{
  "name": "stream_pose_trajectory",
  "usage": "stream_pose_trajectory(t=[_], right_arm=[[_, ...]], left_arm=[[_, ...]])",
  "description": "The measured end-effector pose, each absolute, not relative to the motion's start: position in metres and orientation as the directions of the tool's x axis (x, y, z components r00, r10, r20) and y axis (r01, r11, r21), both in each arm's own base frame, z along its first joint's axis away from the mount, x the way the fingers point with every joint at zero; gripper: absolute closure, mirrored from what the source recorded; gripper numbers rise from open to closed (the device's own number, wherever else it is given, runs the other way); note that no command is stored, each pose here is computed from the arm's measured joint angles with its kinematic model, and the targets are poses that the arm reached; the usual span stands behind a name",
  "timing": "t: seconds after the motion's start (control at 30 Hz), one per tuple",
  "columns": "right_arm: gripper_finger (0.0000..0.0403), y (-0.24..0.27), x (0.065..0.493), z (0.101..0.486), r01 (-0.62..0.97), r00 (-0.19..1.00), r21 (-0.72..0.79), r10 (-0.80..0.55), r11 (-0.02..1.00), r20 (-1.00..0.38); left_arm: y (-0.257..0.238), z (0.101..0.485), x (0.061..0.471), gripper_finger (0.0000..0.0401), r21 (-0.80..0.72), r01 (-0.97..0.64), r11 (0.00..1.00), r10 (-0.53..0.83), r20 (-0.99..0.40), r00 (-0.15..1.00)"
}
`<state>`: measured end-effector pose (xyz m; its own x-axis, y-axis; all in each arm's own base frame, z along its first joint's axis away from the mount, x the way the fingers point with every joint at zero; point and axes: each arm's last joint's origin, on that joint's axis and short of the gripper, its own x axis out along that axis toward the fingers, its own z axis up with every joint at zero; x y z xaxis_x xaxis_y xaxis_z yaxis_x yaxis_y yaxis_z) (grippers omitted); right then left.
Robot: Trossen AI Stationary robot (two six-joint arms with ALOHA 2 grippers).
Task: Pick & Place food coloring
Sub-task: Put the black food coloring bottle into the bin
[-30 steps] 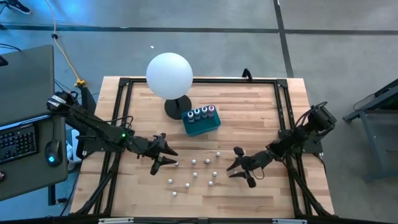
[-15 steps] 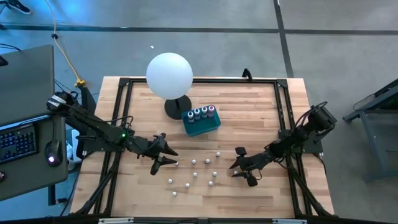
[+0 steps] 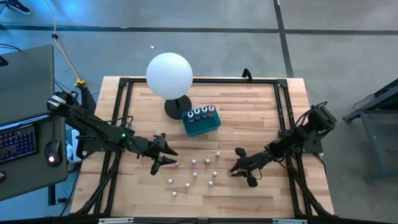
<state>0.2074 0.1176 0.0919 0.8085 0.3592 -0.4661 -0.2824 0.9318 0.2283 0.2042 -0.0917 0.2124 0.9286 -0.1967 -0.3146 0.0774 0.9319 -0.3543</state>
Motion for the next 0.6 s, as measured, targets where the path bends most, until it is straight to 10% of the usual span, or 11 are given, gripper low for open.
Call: stream_pose_trajectory(t=[0.37,0.6], right_arm=[[0.0399,0.108,0.250,0.126,-0.295,0.908,0.179,0.333,0.939,-0.253],[0.0357,0.107,0.264,0.148,-0.391,0.845,0.229,0.446,0.891,-0.294]], left_arm=[[-0.092,0.212,0.204,0.0240,-0.353,0.078,0.932,-0.197,-0.315,0.929],[-0.091,0.211,0.204,0.0240,-0.347,0.075,0.935,-0.196,-0.329,0.924]])
